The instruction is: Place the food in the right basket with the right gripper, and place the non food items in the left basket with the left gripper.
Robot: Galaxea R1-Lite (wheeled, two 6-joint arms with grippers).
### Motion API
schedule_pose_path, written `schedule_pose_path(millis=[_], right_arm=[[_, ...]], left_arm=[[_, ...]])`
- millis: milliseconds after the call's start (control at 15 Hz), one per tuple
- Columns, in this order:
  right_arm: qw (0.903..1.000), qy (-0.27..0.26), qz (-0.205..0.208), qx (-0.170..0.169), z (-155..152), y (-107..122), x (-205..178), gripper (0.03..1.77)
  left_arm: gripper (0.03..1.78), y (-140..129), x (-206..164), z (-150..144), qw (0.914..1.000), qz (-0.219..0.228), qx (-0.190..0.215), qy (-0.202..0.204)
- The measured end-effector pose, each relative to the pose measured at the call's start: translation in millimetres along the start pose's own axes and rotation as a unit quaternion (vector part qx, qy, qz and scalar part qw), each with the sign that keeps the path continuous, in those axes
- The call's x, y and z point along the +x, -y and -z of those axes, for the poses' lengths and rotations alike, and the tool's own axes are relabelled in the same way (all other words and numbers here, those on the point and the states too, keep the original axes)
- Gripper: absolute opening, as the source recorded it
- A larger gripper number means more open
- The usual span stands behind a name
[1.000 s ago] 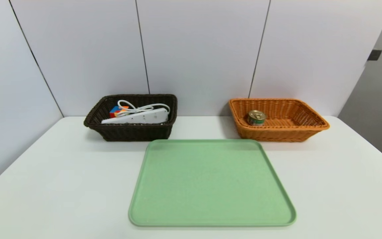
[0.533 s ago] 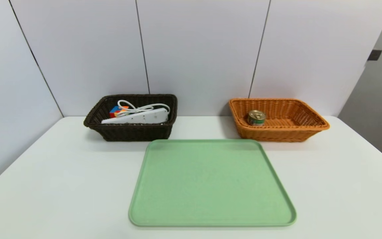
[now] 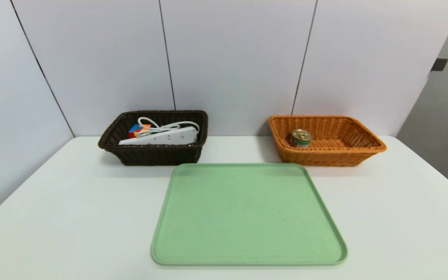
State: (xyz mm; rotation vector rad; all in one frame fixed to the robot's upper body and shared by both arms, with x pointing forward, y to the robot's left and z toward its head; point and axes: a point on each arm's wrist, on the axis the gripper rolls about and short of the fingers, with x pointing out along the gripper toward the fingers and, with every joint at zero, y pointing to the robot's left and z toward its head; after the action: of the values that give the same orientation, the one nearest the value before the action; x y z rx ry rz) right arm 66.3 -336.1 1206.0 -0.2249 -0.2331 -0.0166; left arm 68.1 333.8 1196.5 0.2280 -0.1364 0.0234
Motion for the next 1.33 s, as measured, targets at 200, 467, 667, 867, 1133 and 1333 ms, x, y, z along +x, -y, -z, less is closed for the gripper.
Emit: schedule_pose_path(millis=[200,467,667,867,1133,1333], right_arm=[[0.9992,-0.040,-0.006,0.003,8,-2,0,1.71],[0.9939,-0.103,-0.030,0.026,21,-5,-2,1.71],[0.9917,-0.114,-0.033,0.051,23,-6,-3,1.71],[0.9889,-0.114,-0.019,0.093,23,-5,-3,1.71],[0.9871,-0.115,-0.002,0.111,23,-5,-3,1.71],[0.9871,-0.115,-0.002,0.112,23,-5,-3,1.71]], left_arm=[[1.69,2,0,5,0.9995,0.023,-0.007,-0.020],[1.69,4,-1,10,0.9980,0.039,-0.024,-0.043],[1.69,3,-1,10,0.9967,0.035,-0.058,-0.044],[1.69,3,-1,10,0.9957,0.031,-0.074,-0.046],[1.69,3,0,10,0.9951,0.026,-0.083,-0.047],[1.69,3,0,10,0.9951,0.025,-0.083,-0.047]])
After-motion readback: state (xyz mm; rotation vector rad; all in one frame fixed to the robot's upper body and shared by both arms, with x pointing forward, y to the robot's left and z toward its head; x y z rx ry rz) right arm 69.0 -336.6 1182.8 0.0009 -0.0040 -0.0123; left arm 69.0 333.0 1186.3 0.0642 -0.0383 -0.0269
